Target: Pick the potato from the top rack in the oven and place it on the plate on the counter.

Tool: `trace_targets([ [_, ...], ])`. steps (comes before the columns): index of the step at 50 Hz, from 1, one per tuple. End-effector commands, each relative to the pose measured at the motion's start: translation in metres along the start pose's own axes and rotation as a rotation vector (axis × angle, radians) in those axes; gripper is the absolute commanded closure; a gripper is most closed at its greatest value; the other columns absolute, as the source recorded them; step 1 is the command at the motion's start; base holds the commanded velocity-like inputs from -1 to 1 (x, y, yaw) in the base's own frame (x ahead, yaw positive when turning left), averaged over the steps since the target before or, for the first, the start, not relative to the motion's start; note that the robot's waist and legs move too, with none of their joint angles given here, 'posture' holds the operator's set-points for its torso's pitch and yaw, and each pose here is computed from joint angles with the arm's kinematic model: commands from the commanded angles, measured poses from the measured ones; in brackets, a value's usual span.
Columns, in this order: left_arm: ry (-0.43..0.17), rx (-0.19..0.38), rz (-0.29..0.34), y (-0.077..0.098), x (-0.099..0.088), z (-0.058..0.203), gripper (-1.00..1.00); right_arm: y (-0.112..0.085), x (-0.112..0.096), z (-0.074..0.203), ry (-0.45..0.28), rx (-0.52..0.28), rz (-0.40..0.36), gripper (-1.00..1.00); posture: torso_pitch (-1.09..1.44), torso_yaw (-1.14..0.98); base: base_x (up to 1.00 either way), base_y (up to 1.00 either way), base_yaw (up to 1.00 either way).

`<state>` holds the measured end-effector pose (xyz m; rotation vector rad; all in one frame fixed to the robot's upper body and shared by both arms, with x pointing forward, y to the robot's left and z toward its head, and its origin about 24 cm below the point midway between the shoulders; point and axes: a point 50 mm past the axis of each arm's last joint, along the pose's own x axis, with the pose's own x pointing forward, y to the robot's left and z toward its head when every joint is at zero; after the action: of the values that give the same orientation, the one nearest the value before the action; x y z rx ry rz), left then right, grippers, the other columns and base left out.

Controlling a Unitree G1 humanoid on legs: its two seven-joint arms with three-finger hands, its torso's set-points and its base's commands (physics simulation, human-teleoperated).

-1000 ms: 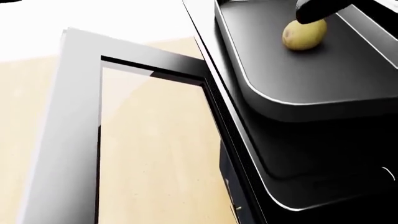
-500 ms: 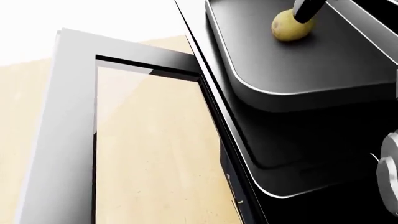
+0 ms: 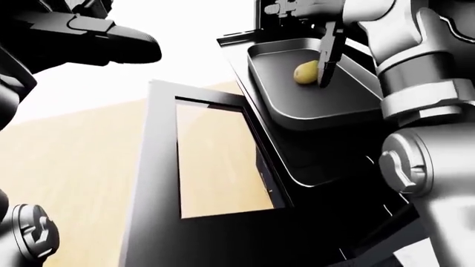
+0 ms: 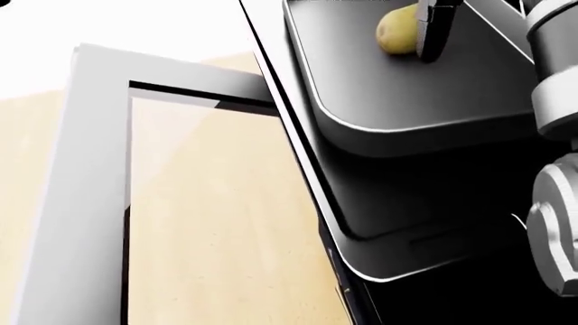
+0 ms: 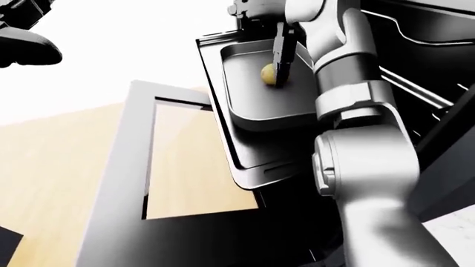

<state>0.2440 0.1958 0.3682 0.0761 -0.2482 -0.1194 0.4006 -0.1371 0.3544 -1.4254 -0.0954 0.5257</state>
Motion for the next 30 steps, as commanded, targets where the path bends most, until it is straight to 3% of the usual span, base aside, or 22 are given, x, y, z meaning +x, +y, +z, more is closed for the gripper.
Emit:
trace_targets([
  [1,-0.072,-0.011,0.027,0.005,-0.004,0.014,-1.0,-0.02,-0.01,0.012,-0.032,-0.052,-0.1,-1.0,-0.11,0.0,0.0,0.0,0.0],
  [5,-0.074,-0.009,0.025,0.005,-0.004,0.015,-1.0,-0.016,-0.007,0.009,-0.013,-0.093,-0.076,-1.0,-0.11,0.0,0.0,0.0,0.0],
  [21,-0.072,-0.009,0.027,0.006,-0.005,0.012,-1.0,0.006,0.005,0.0,0.017,-0.105,-0.017,-1.0,-0.11,0.0,0.0,0.0,0.0],
  [30,-0.07,-0.01,0.025,0.005,-0.006,0.011,-1.0,0.012,0.008,-0.005,0.044,-0.126,-0.004,-0.53,-0.11,0.0,0.0,0.0,0.0],
])
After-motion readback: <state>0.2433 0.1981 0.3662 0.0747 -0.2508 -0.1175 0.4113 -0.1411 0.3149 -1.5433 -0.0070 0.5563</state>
